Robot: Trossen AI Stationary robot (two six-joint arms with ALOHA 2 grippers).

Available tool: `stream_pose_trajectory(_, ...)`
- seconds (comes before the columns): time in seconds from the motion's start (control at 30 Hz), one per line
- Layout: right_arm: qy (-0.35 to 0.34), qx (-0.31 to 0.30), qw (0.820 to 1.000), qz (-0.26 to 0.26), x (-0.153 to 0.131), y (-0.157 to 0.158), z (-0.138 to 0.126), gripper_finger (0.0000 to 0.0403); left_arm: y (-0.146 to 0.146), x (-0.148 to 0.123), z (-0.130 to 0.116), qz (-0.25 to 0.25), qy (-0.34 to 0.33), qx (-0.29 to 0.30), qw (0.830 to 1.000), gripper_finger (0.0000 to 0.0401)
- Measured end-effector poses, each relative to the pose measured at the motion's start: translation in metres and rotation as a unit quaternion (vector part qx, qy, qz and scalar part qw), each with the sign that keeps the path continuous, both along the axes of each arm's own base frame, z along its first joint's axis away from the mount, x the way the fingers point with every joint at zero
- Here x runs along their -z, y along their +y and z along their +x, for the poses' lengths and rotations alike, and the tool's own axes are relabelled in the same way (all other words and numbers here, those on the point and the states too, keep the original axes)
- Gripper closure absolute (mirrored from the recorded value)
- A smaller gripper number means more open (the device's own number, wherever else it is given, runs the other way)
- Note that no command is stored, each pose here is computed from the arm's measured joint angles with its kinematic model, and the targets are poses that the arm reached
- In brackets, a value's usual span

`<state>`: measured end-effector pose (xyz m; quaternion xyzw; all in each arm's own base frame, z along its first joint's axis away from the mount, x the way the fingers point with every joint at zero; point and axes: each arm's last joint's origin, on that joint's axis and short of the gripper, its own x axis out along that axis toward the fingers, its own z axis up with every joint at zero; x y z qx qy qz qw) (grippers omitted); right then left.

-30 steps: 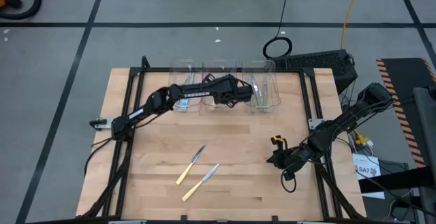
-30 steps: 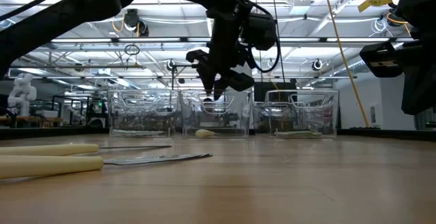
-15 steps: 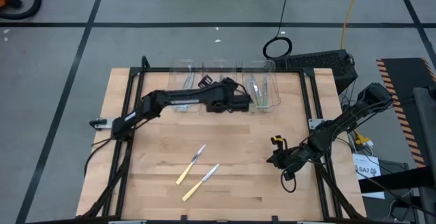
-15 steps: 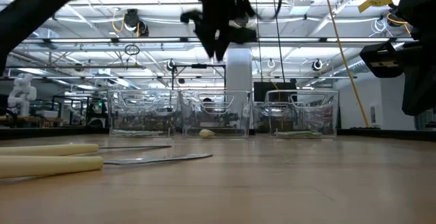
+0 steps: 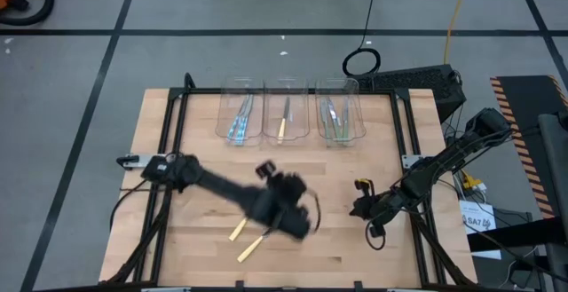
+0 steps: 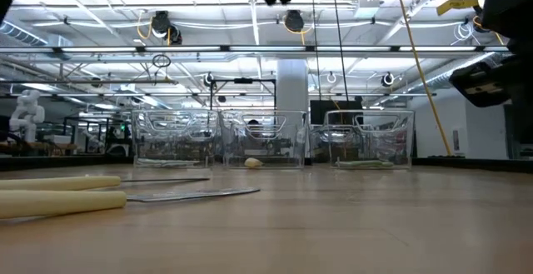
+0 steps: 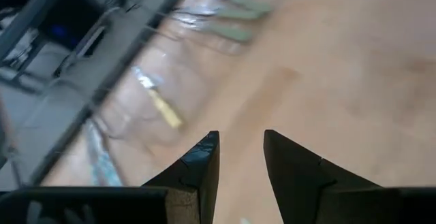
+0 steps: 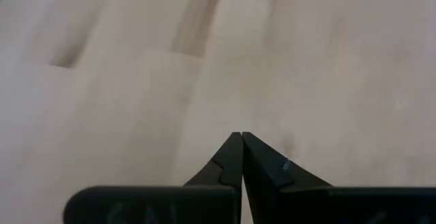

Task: Sort silverware by color (type)
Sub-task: Put the yellow knife into the middle transparent bin

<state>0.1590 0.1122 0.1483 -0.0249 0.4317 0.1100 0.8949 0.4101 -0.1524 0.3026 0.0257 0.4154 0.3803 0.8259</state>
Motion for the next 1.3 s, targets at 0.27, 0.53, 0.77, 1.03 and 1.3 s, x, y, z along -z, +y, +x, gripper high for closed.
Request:
stream_pose_trajectory(0.27, -0.006, 0.022, 0.996, 0.087, -0.005, 0.006, 0.004, 0.0401, -0.086, -0.002, -0.038, -0.054, -0.088, 0.039, 0.994, 0.0277)
stream_pose_trajectory(0.53, -0.071, 0.006, 0.989, 0.127, -0.016, 0.019, 0.007, 0.0401, -0.136, 0.006, -0.075, -0.088, -0.115, 0.048, 0.988, 0.0277)
stream_pose_trajectory(0.77, -0.113, -0.043, 0.986, 0.112, -0.022, 0.024, 0.008, 0.0401, -0.150, 0.005, -0.090, -0.074, -0.109, 0.079, 0.988, 0.0277)
stream_pose_trajectory(1.03, -0.133, -0.093, 0.985, 0.063, -0.022, 0.024, 0.008, 0.0401, -0.150, 0.012, -0.083, -0.080, -0.096, 0.077, 0.989, 0.0277)
stream_pose_trajectory(1.3, -0.138, -0.113, 0.983, 0.041, -0.021, 0.024, 0.008, 0.0401, -0.133, 0.041, -0.056, -0.074, -0.010, 0.072, 0.995, 0.0277)
